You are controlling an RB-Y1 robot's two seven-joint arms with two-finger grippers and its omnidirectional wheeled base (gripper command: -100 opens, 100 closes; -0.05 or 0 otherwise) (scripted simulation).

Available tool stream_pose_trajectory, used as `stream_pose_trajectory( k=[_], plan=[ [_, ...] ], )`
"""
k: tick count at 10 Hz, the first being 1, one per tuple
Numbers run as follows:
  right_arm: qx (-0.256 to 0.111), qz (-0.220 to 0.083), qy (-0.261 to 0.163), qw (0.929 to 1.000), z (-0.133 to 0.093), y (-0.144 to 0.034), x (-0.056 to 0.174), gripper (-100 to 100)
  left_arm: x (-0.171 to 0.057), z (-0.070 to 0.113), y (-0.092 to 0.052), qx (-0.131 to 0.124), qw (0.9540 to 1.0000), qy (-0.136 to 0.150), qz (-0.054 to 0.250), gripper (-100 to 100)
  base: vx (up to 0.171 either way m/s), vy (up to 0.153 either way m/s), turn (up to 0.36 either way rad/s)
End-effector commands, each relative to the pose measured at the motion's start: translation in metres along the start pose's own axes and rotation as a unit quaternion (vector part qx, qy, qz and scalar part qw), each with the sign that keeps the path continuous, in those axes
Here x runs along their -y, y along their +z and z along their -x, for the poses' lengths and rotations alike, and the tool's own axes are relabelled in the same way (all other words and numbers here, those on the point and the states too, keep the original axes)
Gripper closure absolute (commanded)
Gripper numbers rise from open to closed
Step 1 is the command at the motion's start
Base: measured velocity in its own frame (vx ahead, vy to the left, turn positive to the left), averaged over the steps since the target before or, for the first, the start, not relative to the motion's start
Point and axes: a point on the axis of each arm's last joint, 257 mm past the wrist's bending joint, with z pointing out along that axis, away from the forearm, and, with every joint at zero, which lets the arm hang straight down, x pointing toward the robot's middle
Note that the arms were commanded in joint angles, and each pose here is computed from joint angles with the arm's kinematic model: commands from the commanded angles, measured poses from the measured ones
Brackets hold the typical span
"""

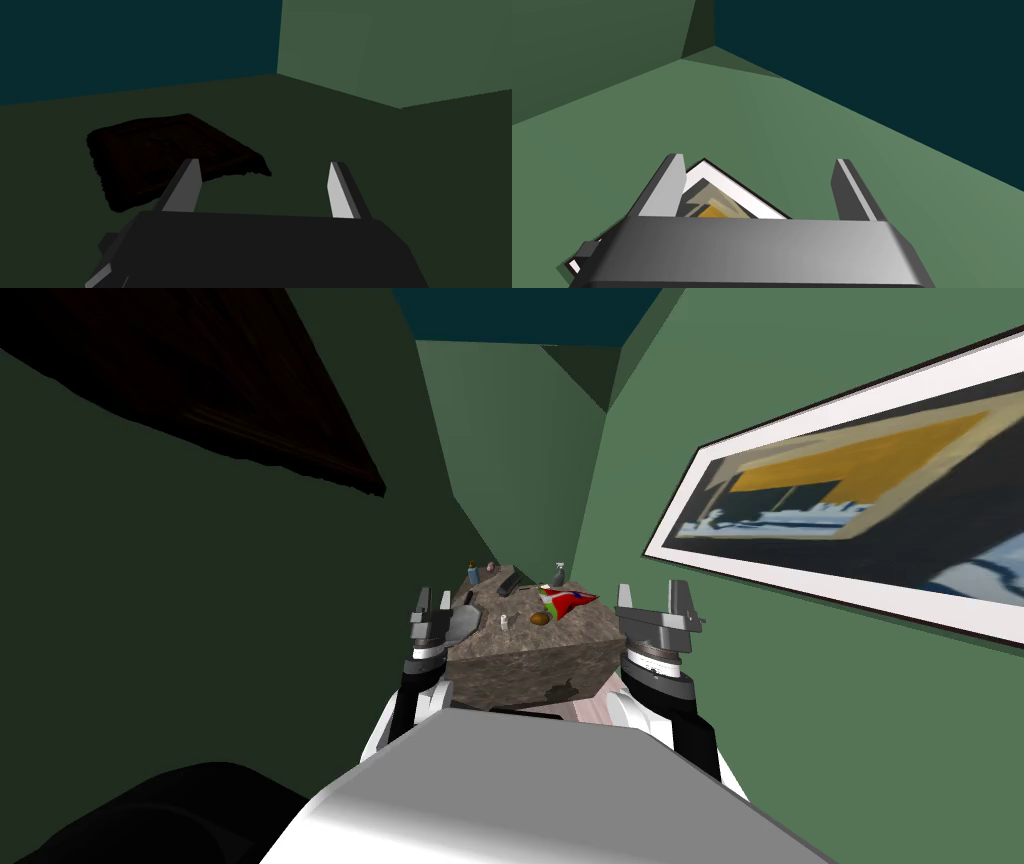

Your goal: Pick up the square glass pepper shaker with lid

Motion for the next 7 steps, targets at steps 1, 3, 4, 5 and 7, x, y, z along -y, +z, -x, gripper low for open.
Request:
stream_pose_trajectory(
  k=[1, 3, 4, 5, 7],
  plan=[
    [0.000, 0.000, 0.000, 1.0000, 0.000, 0.000, 0.000, 0, -0.007, -0.003, -0.004, -0.021, 0.9996, 0.014, 0.014, -100, 0.020, -0.019, -0.017],
    [0.000, 0.000, 0.000, 1.0000, 0.000, 0.000, 0.000, 0, -0.016, -0.003, -0.011, -0.039, 0.9982, 0.031, 0.033, -100, 0.035, -0.046, 0.008],
    [0.000, 0.000, 0.000, 1.0000, 0.000, 0.000, 0.000, 0, -0.022, -0.003, -0.015, -0.047, 0.9971, 0.041, 0.044, -100, 0.015, -0.039, 0.041],
    [0.000, 0.000, 0.000, 1.0000, 0.000, 0.000, 0.000, 0, -0.036, 0.000, -0.025, -0.060, 0.9937, 0.063, 0.071, -100, 0.016, -0.062, 0.028],
    [0.000, 0.000, 0.000, 1.0000, 0.000, 0.000, 0.000, 0, -0.050, 0.006, -0.038, -0.071, 0.9886, 0.087, 0.101, -100, 0.021, -0.060, 0.057]
  ],
)
